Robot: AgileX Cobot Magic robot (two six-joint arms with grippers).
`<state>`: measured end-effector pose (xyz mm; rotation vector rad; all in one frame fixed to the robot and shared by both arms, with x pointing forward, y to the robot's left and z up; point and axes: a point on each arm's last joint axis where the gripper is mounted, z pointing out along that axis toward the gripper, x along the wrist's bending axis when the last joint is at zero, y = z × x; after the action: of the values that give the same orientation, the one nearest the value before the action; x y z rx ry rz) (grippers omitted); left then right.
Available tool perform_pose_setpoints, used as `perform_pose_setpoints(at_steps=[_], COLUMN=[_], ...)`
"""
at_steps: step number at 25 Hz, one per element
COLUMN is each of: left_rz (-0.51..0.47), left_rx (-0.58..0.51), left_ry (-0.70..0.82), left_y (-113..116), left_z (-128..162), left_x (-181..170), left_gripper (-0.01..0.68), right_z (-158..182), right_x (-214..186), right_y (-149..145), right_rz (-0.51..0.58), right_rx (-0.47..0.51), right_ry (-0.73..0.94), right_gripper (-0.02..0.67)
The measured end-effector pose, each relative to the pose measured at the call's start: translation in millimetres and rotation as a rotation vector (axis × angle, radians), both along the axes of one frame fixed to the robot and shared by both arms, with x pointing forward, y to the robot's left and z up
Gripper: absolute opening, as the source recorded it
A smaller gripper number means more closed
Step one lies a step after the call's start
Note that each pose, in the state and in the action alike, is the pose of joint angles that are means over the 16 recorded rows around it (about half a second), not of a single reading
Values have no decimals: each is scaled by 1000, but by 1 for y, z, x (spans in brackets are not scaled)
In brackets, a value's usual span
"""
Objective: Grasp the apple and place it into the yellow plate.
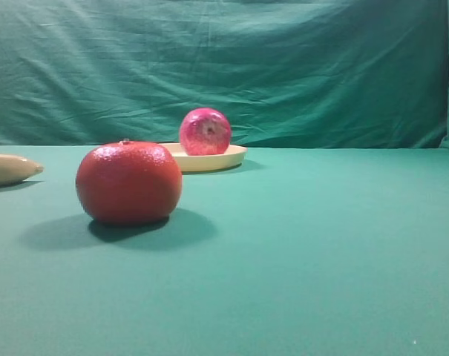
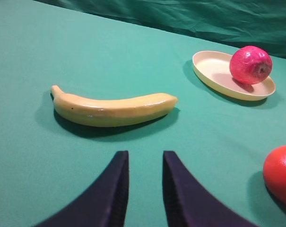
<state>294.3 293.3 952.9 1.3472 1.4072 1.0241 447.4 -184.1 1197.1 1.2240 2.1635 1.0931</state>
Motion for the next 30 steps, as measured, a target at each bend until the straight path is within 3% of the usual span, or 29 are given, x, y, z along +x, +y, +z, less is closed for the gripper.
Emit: perform_pose_setpoints(at_steps=[16,30], left_rz=[0,0], left_rx=[0,0], left_ry=[0,0], left_y=[0,0], left_z=[0,0], left_x=[0,0], left_gripper=[157,157], right_z=[-112,-125], right_x=[-93,-108], right_y=[-50,-64], right_rz=[-67,-78], right_rx=[104,64], right_ry=[-67,-158], right_gripper=[0,0])
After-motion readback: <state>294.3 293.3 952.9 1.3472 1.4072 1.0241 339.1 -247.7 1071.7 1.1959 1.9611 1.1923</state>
